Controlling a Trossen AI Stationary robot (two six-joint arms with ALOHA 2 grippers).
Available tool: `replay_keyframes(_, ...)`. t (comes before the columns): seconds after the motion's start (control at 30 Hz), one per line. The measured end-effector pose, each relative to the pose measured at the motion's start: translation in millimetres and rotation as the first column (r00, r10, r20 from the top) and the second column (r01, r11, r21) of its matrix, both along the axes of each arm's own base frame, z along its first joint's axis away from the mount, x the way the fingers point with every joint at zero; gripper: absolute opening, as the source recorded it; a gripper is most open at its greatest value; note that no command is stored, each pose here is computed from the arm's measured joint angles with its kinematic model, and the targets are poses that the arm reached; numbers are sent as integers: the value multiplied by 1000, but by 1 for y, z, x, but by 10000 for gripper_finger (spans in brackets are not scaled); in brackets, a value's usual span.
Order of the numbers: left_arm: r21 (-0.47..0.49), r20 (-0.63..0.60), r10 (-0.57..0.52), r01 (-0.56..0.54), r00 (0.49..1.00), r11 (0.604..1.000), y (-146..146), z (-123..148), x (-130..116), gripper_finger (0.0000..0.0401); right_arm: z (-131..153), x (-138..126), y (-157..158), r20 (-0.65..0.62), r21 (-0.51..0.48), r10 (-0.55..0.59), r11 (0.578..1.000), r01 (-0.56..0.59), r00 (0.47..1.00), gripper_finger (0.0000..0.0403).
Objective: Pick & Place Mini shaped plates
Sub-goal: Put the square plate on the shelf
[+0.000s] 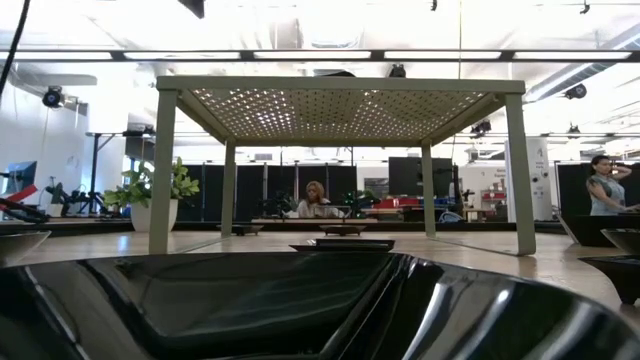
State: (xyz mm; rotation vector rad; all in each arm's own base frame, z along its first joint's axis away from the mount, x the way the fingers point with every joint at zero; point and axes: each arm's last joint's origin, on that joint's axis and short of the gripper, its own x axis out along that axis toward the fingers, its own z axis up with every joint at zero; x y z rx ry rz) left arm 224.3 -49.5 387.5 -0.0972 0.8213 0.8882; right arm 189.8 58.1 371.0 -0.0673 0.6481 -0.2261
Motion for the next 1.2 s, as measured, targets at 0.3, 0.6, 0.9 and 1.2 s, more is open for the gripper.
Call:
replay_keyframes(0.3,-67,84,262,-257,961,964,51,-41,-34,46,0,0,0,3,1,0,1000,0,1000,105)
replay_keyframes(0.6,-155,77,246,-232,966,960,80,-81,-32,46,0,0,0,7,16,-12,1000,12,1000,105)
replay_keyframes(0.9,-247,136,203,-165,970,955,116,-102,-21,46,2,1,0,26,23,-12,1000,11,1000,105)
replay_keyframes(1.2,-369,228,196,-102,954,924,152,-122,-22,46,2,1,0,26,23,-12,1000,11,1000,105)
